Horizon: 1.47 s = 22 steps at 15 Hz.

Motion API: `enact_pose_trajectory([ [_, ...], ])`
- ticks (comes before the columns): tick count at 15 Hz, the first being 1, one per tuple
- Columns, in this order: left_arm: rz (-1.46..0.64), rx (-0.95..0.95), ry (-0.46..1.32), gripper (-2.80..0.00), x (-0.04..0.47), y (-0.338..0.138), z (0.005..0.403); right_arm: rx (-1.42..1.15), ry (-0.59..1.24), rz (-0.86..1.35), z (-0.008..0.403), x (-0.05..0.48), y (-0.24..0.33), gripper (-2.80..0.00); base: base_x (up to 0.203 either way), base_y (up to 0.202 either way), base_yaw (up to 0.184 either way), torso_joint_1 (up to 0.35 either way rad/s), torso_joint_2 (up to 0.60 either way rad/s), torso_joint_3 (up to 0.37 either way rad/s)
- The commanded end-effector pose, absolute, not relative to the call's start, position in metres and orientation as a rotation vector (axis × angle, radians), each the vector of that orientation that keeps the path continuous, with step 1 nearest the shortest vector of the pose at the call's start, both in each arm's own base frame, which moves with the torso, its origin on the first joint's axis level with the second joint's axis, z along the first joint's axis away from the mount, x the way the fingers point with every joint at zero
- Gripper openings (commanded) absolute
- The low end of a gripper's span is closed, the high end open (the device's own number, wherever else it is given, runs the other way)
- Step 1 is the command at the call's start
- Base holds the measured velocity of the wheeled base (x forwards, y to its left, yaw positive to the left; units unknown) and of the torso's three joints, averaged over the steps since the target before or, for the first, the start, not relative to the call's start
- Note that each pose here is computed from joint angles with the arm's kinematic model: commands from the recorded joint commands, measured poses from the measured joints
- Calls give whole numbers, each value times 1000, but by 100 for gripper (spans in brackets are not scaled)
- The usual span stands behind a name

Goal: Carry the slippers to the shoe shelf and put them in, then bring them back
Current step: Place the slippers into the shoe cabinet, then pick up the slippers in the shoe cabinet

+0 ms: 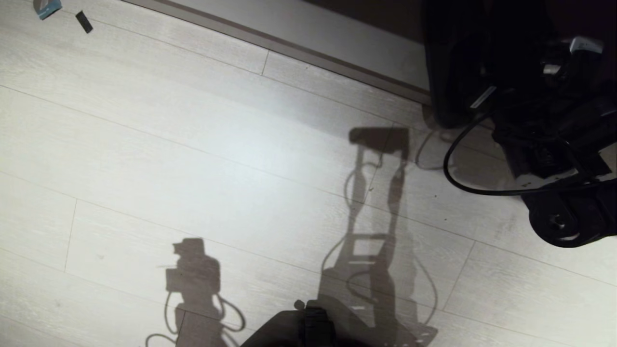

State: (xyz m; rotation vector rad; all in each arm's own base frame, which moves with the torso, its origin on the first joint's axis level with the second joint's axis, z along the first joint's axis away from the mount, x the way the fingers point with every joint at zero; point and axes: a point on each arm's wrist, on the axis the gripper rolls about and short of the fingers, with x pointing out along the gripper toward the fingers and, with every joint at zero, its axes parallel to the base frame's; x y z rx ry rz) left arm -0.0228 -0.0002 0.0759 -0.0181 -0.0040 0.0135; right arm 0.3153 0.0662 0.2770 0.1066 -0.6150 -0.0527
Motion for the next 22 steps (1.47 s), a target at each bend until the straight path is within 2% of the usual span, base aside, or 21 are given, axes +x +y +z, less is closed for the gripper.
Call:
enact_pose_trajectory([
  [1, 14, -18, -3, -280, -23, 0, 76, 107, -620, -33, 282, 291, 65, 0, 0, 0, 0, 0, 0, 0],
  [7, 14, -18, -3, -280, -23, 0, 76, 61, -513, 85, 260, 237, 61, 0, 0, 0, 0, 0, 0, 0],
  [16, 14, -18, -3, -280, -23, 0, 76, 50, -398, 293, 276, 108, 31, 0, 0, 0, 0, 0, 0, 0],
  [17, 14, -18, -3, -280, -23, 0, 76, 49, -376, 311, 276, 94, 28, -280, 0, 0, 0, 0, 0, 0],
  [22, 14, -15, -3, -280, -23, 0, 76, 50, -344, 295, 272, 18, 6, -280, 0, 0, 0, 0, 0, 0],
])
